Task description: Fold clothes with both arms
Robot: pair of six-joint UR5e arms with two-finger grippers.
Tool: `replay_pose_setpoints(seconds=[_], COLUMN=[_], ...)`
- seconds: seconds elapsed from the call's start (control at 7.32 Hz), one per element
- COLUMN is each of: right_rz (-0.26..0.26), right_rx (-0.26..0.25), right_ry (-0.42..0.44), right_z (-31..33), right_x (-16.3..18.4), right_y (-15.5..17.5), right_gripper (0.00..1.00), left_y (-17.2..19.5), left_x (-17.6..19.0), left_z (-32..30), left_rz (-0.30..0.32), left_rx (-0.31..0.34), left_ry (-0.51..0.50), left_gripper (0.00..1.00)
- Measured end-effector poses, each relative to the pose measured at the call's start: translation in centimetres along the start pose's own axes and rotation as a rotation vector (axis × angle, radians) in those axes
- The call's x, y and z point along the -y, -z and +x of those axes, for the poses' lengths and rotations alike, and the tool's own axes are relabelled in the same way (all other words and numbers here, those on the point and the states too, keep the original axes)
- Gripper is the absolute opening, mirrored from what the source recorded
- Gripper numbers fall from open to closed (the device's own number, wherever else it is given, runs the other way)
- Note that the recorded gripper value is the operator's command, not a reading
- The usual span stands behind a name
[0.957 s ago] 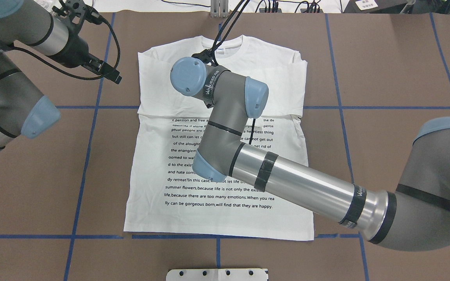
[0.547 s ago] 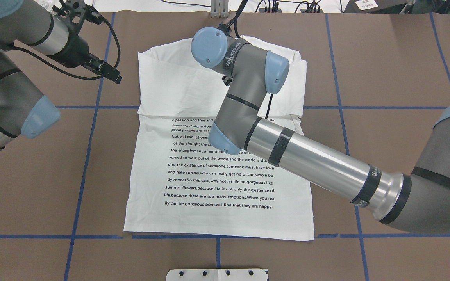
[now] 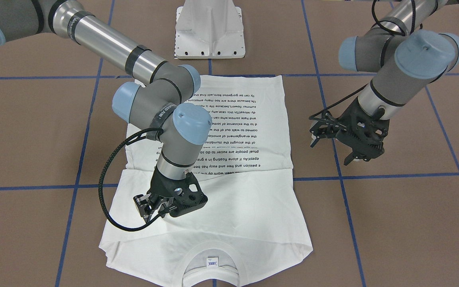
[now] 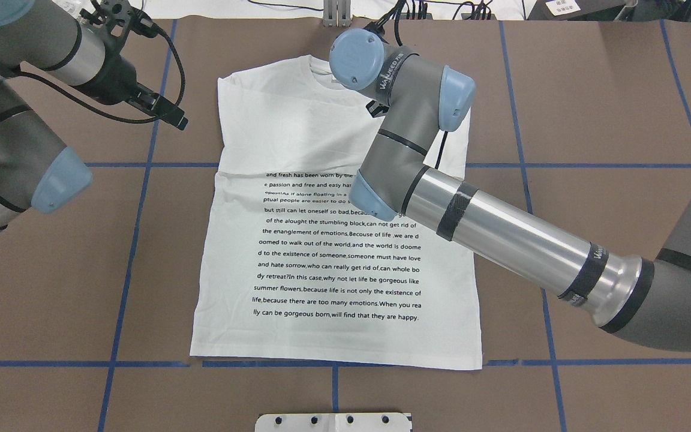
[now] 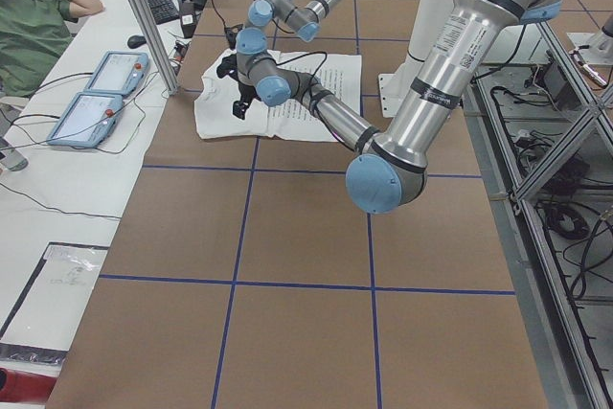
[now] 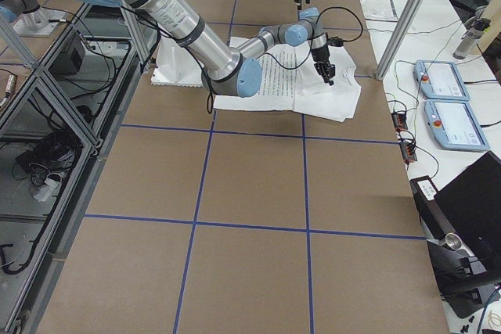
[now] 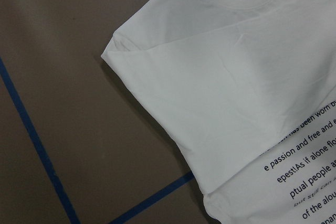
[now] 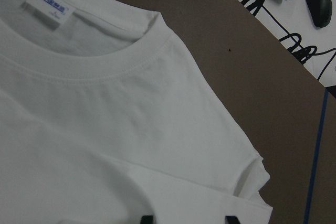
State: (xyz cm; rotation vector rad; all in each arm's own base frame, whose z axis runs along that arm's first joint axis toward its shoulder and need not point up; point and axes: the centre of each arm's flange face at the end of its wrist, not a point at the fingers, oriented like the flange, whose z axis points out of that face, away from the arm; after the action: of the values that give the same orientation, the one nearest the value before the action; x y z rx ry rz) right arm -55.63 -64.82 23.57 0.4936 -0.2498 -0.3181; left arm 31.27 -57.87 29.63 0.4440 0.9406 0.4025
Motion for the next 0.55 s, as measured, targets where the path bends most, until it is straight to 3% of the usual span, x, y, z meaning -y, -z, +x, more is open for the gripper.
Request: replay_pose_setpoints(seconds=[0.27,0.55], right_rz=[0.003,-0.045], right_rx=[0.077,0.257], right_ry=[-0.025,-0.097], right_z=[0.2,2.7], right_x=[0.2,1.4], right_y=[0.2,1.6], right_gripper=[1.0,1.0], left_y=[0.0,0.0], left_x=[0.0,0.0], left_z=[0.0,0.0], left_rz=[0.0,0.0], left_rx=[0.0,0.0], left_ry=[0.0,0.001], left_gripper=[1.0,1.0])
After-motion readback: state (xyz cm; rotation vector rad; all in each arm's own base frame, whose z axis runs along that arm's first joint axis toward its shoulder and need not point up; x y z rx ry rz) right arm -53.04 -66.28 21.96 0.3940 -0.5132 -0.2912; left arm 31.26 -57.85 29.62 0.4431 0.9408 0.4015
